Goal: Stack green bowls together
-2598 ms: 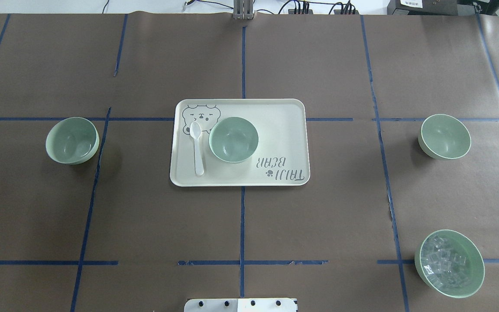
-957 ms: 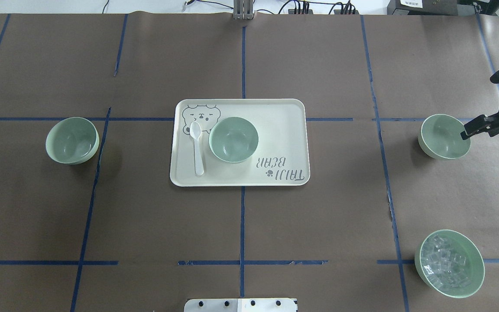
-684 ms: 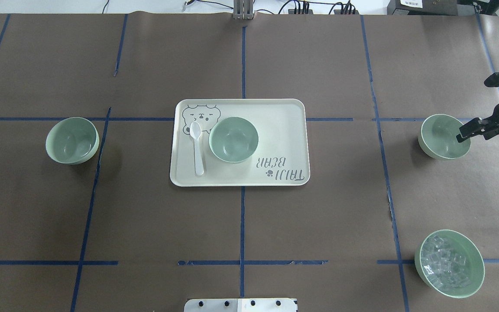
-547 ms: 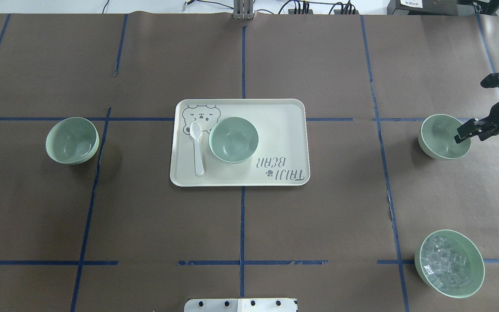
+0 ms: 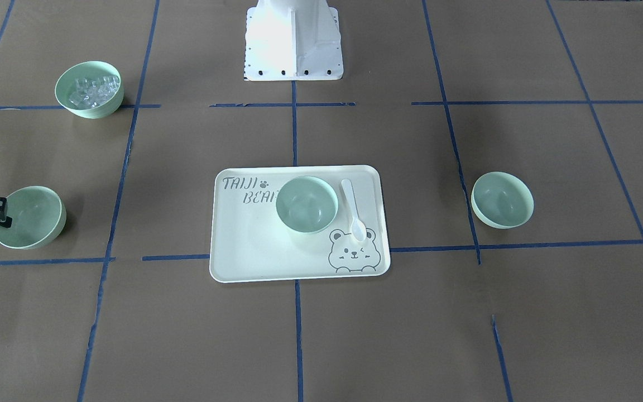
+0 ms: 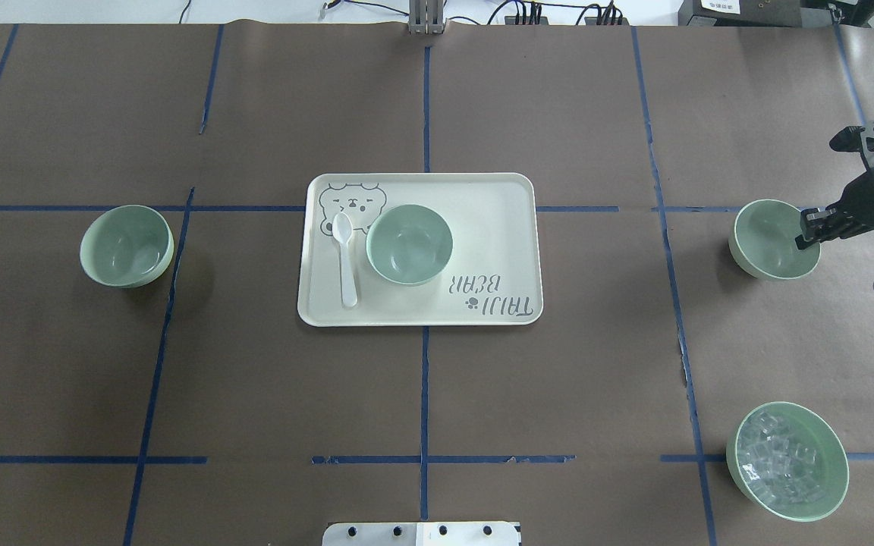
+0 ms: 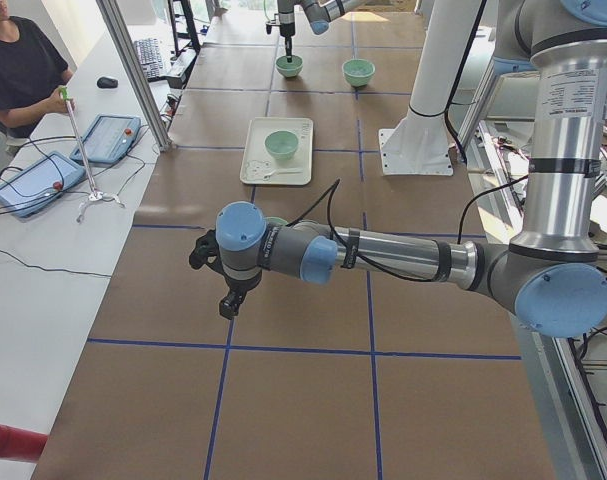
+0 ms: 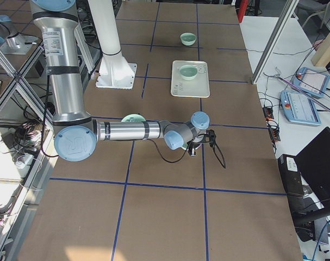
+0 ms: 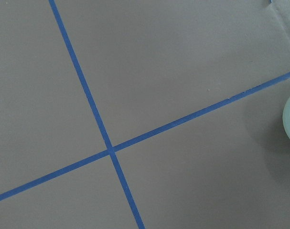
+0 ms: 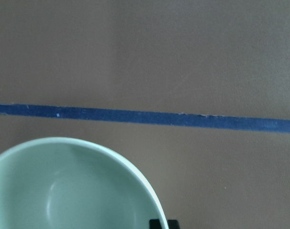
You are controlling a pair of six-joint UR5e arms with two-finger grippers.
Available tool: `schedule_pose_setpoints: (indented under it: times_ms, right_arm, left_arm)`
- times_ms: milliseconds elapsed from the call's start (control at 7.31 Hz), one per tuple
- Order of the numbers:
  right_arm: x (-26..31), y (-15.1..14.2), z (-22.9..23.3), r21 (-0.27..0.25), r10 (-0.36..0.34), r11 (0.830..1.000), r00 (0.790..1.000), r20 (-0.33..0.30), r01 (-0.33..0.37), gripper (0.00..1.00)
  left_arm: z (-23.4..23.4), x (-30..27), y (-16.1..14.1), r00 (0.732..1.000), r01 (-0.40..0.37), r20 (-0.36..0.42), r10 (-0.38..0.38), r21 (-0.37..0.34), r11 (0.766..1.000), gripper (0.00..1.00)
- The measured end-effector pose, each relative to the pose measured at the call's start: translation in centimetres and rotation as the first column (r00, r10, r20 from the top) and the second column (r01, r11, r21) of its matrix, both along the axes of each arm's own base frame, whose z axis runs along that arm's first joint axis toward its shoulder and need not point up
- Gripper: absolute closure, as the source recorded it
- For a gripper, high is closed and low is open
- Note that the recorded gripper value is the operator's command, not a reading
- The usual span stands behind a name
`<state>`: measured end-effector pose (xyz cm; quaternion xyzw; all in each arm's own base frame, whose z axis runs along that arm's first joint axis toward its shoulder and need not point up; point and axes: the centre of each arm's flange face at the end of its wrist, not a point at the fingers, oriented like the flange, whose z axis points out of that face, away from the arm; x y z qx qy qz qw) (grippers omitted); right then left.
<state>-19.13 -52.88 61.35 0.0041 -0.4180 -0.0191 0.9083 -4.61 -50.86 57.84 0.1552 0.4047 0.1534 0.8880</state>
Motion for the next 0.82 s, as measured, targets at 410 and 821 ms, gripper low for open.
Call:
schedule_pose_setpoints:
  times_ms: [410,821]
  right_arm:
    - [-4.5,1.2,-12.1,-0.067,0.100,0.994,0.983,0.154,-0.091,1.00]
    - [-22.2,4.0,-29.3,-0.206,0.189,0.969,0.948,0.255,-0.138,1.00]
  left_arm:
    - [-1.0,0.0,0.0,1.000,0.001,-0.001,-0.001,0.020,1.000,0.00]
    - [-2.3,0.0,0.1,1.000,0.000,-0.002,0.000,0.050,0.999,0.00]
